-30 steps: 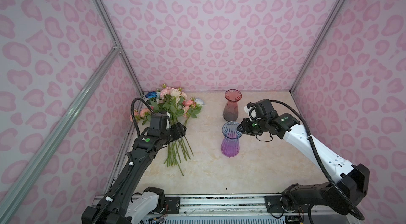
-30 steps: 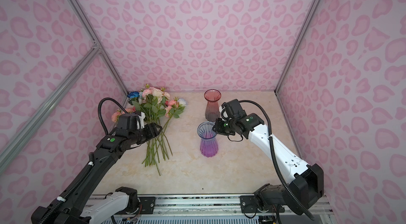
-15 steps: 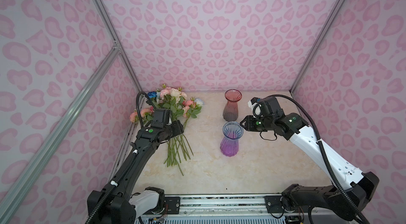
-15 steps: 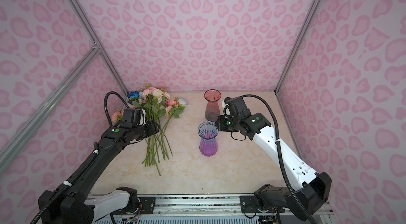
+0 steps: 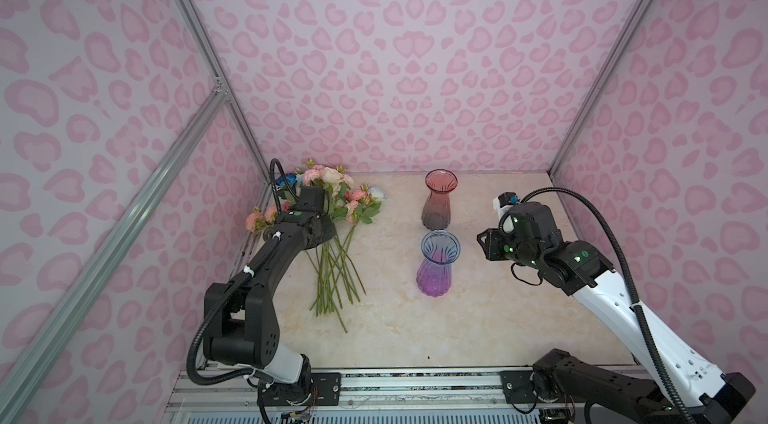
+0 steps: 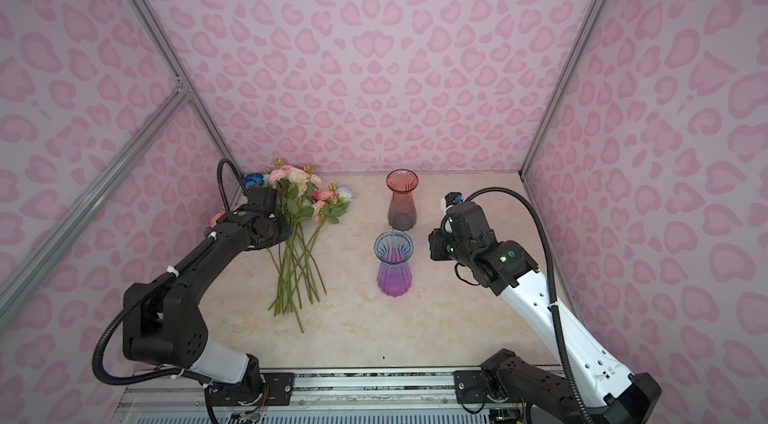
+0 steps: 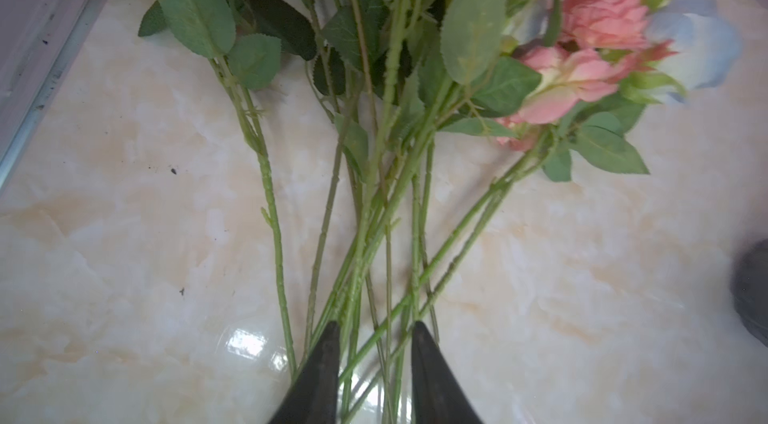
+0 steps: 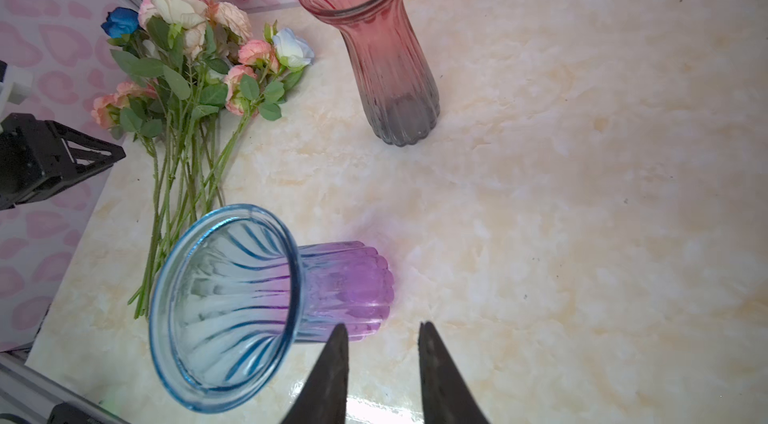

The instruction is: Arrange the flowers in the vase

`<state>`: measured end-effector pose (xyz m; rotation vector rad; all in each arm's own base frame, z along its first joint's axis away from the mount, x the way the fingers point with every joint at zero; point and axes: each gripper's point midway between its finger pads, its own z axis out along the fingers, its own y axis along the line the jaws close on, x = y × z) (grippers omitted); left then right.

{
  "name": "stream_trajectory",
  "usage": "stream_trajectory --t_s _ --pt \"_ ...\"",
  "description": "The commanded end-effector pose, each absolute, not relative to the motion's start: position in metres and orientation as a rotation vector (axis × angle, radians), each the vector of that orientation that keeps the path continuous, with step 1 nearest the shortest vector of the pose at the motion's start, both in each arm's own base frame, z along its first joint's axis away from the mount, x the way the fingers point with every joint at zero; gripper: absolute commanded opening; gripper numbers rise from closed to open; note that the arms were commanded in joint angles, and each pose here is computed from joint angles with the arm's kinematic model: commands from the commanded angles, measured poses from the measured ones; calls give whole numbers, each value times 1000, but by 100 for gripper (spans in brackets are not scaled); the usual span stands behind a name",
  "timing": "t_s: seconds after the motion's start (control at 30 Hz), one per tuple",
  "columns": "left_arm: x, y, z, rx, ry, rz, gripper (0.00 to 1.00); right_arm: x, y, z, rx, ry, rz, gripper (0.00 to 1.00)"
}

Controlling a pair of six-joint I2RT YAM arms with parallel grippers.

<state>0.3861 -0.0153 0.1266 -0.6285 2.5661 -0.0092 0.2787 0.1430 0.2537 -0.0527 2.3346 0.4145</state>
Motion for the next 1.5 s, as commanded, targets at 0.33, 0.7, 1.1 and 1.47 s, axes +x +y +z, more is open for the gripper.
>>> stream_trajectory --t_s 0.33,0.7,1.1,1.47 --pt "421 -2 80 -573 2630 52 25 297 125 224 57 2286 442 41" --pt "439 -3 58 -554 2657 27 26 298 128 217 33 2292 453 41" --pt "431 -3 97 -575 2619 -25 9 299 132 219 28 2288 478 41" --pt "407 -19 174 -466 2520 -178 11 297 134 225 30 2263 511 41"
